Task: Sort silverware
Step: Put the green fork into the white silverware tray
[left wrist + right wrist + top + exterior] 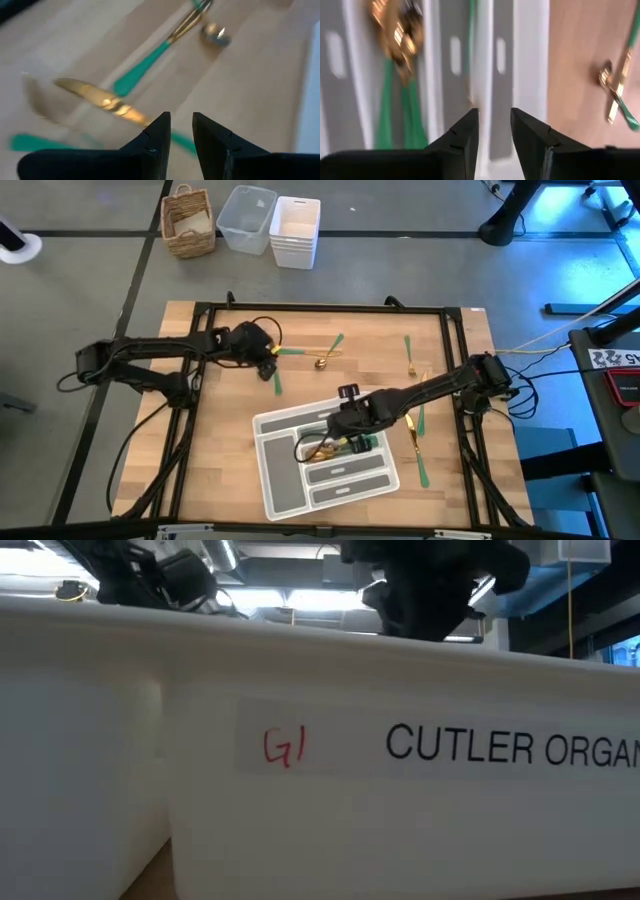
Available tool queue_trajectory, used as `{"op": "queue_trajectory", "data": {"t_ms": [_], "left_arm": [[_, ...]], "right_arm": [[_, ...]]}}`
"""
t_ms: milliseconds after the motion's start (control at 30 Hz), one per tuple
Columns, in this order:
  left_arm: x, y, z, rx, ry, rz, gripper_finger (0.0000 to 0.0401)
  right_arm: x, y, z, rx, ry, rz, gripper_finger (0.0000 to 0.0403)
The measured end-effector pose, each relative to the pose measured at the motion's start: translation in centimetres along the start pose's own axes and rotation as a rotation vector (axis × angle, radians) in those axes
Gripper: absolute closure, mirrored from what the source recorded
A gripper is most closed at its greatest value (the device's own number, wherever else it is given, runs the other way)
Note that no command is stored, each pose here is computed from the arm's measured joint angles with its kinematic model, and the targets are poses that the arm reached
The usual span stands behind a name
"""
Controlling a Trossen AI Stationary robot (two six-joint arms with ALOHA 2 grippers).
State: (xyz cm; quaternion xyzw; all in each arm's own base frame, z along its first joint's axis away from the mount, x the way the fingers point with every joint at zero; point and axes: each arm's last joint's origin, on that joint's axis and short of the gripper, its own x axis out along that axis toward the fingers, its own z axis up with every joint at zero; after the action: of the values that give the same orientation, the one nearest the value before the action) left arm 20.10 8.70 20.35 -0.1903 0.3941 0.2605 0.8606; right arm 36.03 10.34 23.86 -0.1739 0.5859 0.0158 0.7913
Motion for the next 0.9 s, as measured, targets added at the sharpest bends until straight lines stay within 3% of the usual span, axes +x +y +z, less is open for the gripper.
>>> {"op": "queue_trajectory", "data": {"t_ms": [367,533,900], "left_arm": [[0.0,2.0,-0.6,0.635,0.120,0.043,0.0327],[0.0,2.6,-1.0,0.746,0.178,0.046,0.0327],[1.4,4.2,-3.0,0.874,0.310,0.112,0.0327]], "right_arm": [[-0.1,-0.2,-0.9,-0.028,0.091,-0.055,0.0288],[-0.1,-0.2,-1.0,-0.031,0.105,-0.055,0.0288],[-0.2,-0.2,-1.5,-0.044,0.153,-0.055,0.0288]]}}
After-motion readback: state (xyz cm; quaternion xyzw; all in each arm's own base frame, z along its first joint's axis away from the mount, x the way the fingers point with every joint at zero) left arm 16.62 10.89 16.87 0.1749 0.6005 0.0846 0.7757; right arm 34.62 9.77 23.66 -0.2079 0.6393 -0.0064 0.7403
